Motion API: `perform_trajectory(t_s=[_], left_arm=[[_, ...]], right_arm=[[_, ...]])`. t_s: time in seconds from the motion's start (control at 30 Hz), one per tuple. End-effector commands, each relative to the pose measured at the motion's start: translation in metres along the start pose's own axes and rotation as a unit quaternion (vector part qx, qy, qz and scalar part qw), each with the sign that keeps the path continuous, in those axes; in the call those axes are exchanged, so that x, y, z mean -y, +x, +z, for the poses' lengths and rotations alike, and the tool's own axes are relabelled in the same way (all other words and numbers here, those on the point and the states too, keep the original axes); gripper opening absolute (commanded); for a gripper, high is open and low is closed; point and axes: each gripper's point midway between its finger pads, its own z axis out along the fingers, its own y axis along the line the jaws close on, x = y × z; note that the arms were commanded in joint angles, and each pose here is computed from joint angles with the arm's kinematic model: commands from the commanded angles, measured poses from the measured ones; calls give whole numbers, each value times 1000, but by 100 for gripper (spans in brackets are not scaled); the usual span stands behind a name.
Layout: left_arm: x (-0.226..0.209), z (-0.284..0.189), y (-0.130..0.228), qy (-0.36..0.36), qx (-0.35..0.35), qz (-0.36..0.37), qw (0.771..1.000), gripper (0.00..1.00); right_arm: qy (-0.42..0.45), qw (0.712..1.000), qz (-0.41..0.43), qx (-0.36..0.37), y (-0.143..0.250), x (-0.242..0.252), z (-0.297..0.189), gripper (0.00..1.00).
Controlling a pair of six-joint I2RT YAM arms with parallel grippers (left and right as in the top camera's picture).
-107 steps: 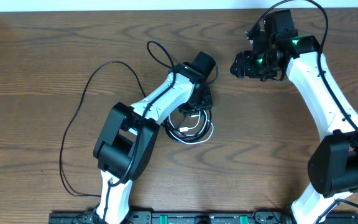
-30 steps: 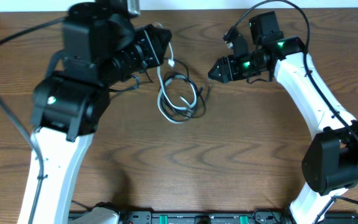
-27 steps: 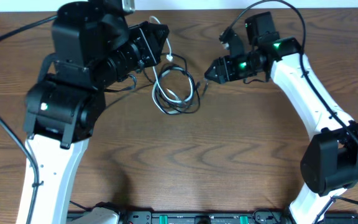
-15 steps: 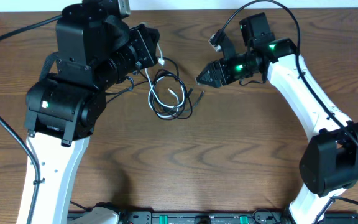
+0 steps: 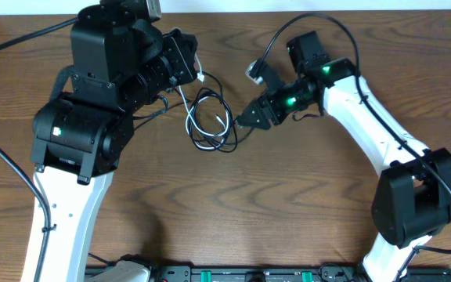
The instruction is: Untangle cables
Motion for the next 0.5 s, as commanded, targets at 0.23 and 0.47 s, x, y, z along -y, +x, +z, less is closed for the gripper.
perform_trajectory(t_s=[0.23, 0.47], left_arm=[[1, -4, -6, -1, 11, 9, 1000, 7], [1, -4, -5, -1, 10, 8, 1000, 7]], right_arm=[[-27, 998, -59, -9, 10, -16, 31, 69], [-22, 996, -84, 6, 1, -18, 43, 68]])
